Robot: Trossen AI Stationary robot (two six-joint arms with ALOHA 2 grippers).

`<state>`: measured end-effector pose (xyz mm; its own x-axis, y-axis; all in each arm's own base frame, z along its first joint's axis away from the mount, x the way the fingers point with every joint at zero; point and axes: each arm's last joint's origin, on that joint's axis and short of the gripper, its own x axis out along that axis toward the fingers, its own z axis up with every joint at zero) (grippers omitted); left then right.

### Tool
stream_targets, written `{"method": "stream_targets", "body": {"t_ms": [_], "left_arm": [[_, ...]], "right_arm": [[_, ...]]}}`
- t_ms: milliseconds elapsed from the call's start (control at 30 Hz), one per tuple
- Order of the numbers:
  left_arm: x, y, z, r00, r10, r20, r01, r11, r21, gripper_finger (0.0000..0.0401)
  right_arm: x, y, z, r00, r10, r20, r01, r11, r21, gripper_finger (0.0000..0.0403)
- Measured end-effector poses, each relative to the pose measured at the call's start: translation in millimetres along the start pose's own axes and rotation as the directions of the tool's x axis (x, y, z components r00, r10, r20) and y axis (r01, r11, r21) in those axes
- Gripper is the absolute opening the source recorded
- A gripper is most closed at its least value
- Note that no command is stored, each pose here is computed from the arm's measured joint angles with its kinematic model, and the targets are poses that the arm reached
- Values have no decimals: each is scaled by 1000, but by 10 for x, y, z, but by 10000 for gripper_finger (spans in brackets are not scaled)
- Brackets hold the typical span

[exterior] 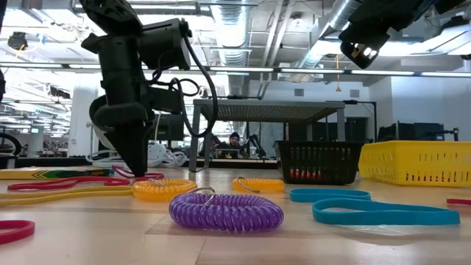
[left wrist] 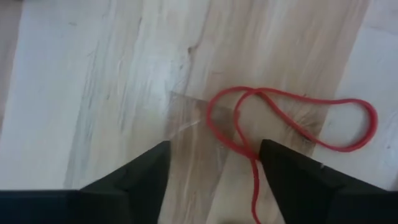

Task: Pick & Place Office Desk Supplies
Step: Put the red rubber band into the yellow basket

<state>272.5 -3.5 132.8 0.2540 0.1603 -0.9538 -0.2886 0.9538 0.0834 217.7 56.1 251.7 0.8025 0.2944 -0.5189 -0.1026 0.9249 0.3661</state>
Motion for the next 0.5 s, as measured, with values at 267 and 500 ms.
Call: {"method": "stream_targets", "body": {"t_ms": [267, 500], "left_arm": [[-6, -6, 5, 1000, -24, 9, 24, 1000, -8, 41], [-93, 6, 3, 999, -40, 29, 42, 997, -65, 3]], "right_arm": [[0, 0, 0, 1000, 0, 0, 0, 1000, 0, 107], [-3, -34, 15, 998, -56, 24, 56, 998, 4, 107]]}}
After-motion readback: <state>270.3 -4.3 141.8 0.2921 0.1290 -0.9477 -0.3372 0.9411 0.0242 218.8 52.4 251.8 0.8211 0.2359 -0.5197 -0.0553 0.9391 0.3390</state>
